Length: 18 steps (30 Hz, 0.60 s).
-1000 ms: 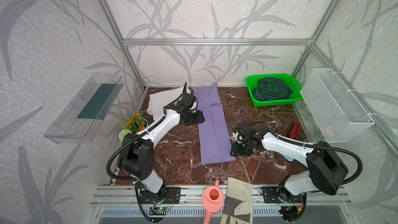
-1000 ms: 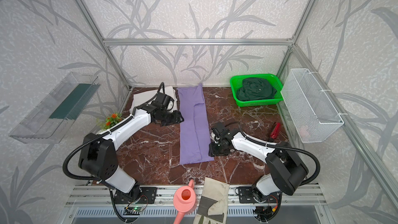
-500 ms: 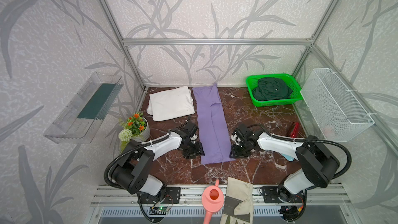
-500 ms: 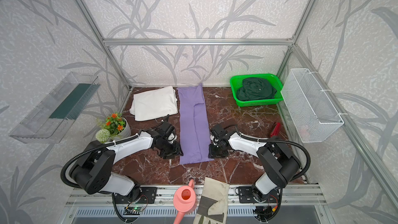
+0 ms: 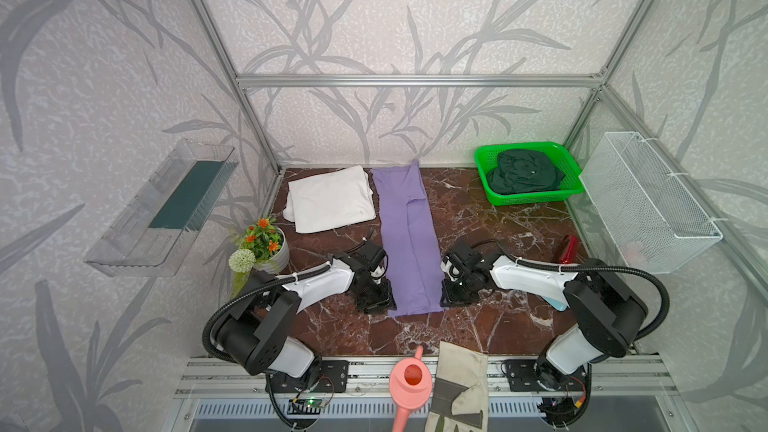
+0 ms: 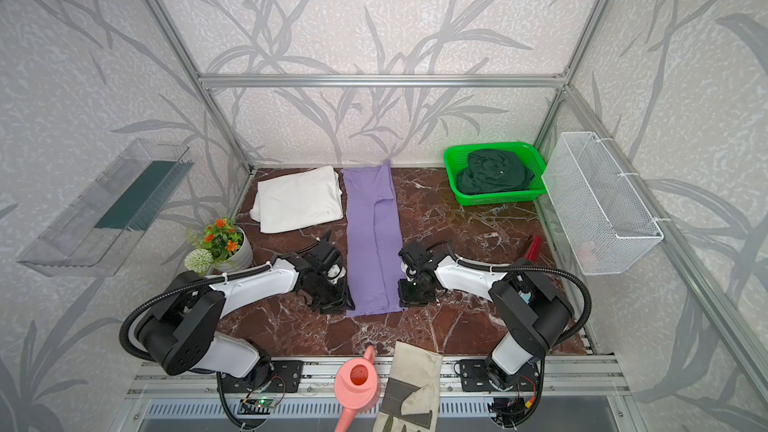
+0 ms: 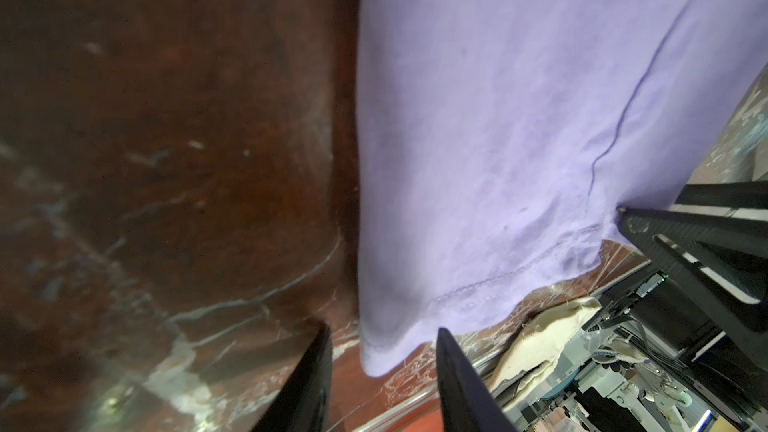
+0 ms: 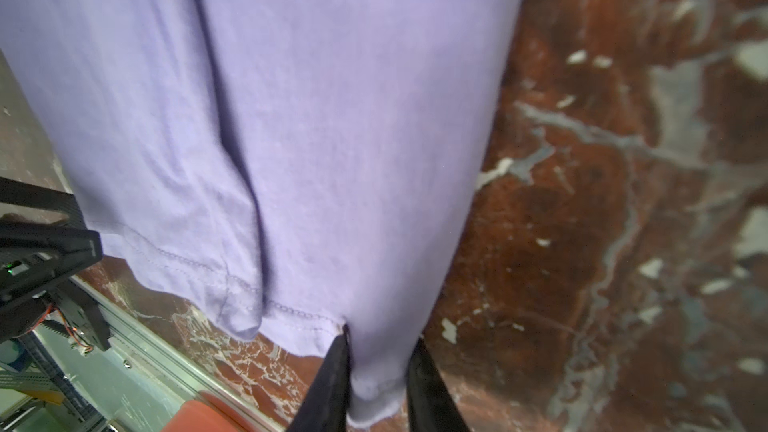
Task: Fold and stack the t-shirts
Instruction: 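Move both grippers to the strip's near end and pinch its corners, then lift the near end and fold it away from the robot with both grippers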
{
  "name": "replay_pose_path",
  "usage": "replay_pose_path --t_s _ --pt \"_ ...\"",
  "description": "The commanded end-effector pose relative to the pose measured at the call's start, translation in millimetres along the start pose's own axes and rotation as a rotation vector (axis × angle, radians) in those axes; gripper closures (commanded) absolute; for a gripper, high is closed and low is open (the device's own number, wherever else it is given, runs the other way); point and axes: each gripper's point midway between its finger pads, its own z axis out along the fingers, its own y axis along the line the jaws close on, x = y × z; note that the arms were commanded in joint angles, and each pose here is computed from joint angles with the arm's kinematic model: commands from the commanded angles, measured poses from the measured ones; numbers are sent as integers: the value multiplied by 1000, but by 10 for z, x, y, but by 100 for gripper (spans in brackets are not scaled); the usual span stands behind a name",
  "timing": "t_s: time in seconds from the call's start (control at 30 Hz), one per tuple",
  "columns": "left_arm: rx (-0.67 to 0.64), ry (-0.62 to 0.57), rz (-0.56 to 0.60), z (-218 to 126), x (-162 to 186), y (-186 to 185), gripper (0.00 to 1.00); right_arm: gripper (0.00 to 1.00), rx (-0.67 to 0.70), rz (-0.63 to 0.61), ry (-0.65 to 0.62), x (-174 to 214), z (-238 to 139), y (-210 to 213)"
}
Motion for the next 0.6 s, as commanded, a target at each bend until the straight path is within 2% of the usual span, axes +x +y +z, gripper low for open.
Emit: replay_pose_path --t_s 0.0,0.13,0.2,0.3,0.57 --pt "-96 33 -12 194 57 184 67 80 93 28 61 197 98 -217" --pt "-139 60 -5 198 178 237 92 100 89 43 51 250 47 -230" --pt "-156 61 -1 131 252 276 100 100 80 45 36 280 -12 -221" --pt "-165 46 13 -5 339 302 100 100 60 35 9 322 -120 -183" --pt "-75 -19 96 -334 454 95 100 100 -8 3 -74 408 -451 17"
